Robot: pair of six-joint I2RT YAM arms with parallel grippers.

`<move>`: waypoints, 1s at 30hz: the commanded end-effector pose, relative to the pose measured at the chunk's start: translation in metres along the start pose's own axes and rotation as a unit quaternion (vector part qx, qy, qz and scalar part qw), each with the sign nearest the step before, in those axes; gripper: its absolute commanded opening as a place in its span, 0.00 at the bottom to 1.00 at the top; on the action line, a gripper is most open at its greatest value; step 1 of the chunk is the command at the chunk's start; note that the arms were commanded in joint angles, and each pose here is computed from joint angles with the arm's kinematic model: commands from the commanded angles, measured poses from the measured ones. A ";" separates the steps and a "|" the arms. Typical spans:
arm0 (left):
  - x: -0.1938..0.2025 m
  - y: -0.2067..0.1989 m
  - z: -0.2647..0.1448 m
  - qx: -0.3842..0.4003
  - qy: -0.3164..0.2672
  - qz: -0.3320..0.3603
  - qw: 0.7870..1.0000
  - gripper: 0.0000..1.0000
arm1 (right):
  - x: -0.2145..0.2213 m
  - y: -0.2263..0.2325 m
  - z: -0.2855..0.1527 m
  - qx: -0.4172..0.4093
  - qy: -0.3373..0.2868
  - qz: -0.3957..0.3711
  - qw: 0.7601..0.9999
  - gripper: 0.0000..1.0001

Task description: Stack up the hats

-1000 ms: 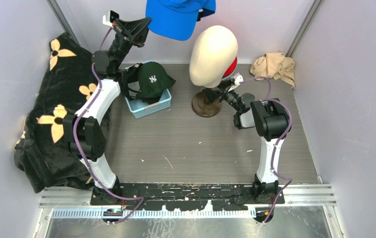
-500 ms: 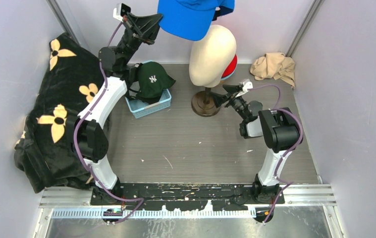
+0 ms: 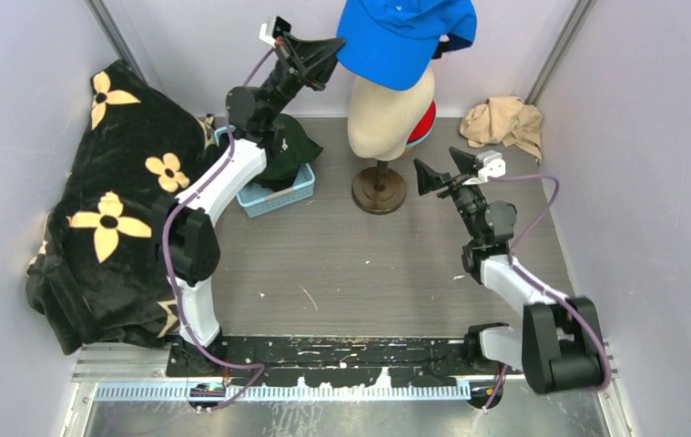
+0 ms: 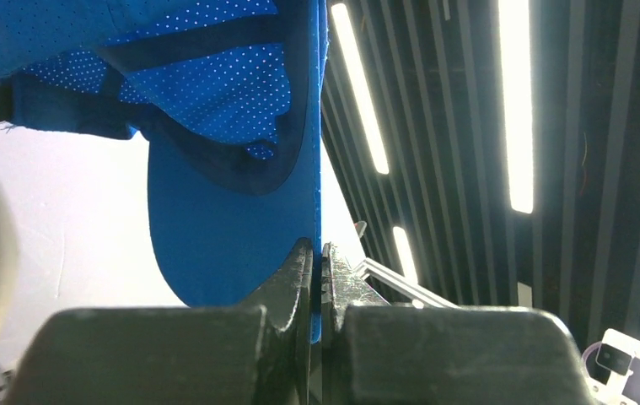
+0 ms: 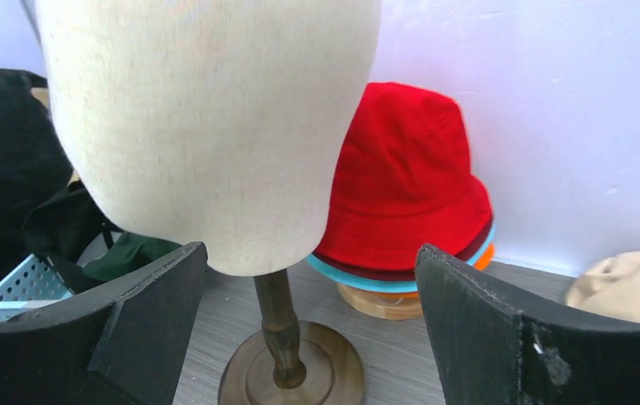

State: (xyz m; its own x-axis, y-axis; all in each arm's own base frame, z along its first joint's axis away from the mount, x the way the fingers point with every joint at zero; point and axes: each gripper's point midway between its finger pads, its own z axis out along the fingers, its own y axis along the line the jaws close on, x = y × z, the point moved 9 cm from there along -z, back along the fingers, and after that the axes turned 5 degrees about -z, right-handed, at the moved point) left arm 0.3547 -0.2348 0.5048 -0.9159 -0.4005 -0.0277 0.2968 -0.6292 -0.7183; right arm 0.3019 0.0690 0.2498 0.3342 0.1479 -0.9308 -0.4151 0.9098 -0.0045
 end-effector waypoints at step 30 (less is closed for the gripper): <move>0.000 0.032 -0.048 0.015 0.031 -0.243 0.969 0.00 | -0.057 -0.013 0.000 0.085 0.058 -0.026 0.994 1.00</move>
State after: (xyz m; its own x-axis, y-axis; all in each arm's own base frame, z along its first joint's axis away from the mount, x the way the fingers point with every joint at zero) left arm 0.3786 -0.2537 0.4119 -0.9269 -0.3742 0.0304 0.2144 -0.5942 -0.7752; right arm 0.2860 0.0508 0.2705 0.1450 0.0656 -0.9872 -0.2588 0.9656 0.0261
